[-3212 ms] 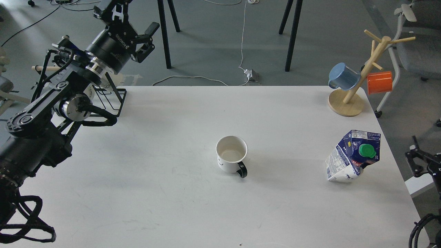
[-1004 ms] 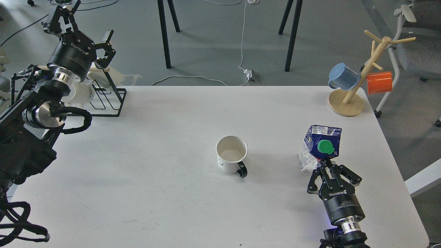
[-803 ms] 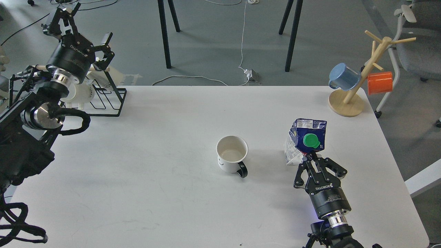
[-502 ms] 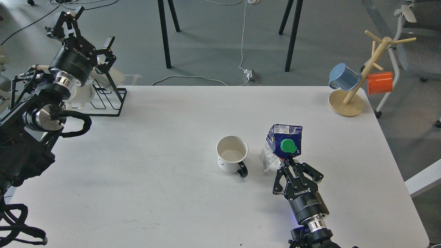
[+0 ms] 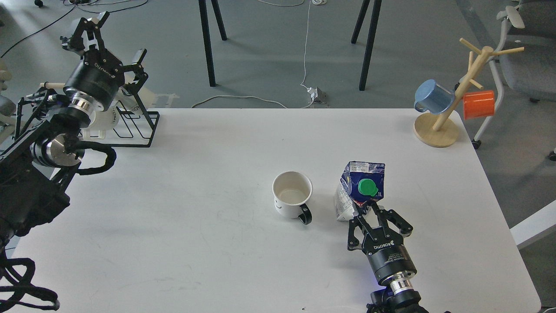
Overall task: Place cup and milk with both arms
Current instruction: 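Slide the milk carton with the right gripper beside the white mug, then open the right gripper and pull it back from the carton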
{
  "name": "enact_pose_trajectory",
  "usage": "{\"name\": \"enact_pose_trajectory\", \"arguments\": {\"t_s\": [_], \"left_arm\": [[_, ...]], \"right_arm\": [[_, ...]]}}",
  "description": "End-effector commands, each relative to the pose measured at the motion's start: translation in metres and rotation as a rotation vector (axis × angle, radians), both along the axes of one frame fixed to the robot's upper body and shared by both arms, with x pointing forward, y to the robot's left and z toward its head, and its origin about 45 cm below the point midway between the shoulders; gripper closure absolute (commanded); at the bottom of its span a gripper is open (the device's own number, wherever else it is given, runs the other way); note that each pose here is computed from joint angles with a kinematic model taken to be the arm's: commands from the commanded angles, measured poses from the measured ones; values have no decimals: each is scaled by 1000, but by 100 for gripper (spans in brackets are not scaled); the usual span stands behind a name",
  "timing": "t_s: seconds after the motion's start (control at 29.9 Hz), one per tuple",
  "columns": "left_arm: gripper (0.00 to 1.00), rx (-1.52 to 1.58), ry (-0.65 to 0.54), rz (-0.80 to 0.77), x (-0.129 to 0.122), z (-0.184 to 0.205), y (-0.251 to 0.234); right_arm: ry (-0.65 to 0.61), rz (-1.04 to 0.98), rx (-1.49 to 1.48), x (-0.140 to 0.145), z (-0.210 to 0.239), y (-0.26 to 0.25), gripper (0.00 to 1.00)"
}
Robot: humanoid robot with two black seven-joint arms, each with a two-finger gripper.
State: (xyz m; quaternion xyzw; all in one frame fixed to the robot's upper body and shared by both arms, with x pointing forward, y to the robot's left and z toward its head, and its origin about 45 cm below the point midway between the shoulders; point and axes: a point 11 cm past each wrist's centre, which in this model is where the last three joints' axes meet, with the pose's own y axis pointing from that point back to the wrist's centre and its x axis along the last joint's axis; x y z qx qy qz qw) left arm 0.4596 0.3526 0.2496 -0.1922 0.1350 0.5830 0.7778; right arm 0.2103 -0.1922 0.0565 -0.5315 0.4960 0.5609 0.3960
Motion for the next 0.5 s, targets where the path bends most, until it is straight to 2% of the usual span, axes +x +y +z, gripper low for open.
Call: {"name": "enact_pose_trajectory", "arguments": {"t_s": [0.0,0.1,0.47], "left_arm": [[1,-2,1,0,0,0,0],[1,-1,0,0,0,-1,0],[1,-1,1,1,0,-1,0]], "right_arm": [[1,-4,1,-1,0,0,17],[5,-4,3,-3,-1,0,7],[33,-5,24,-24,-2,4,3]]}}
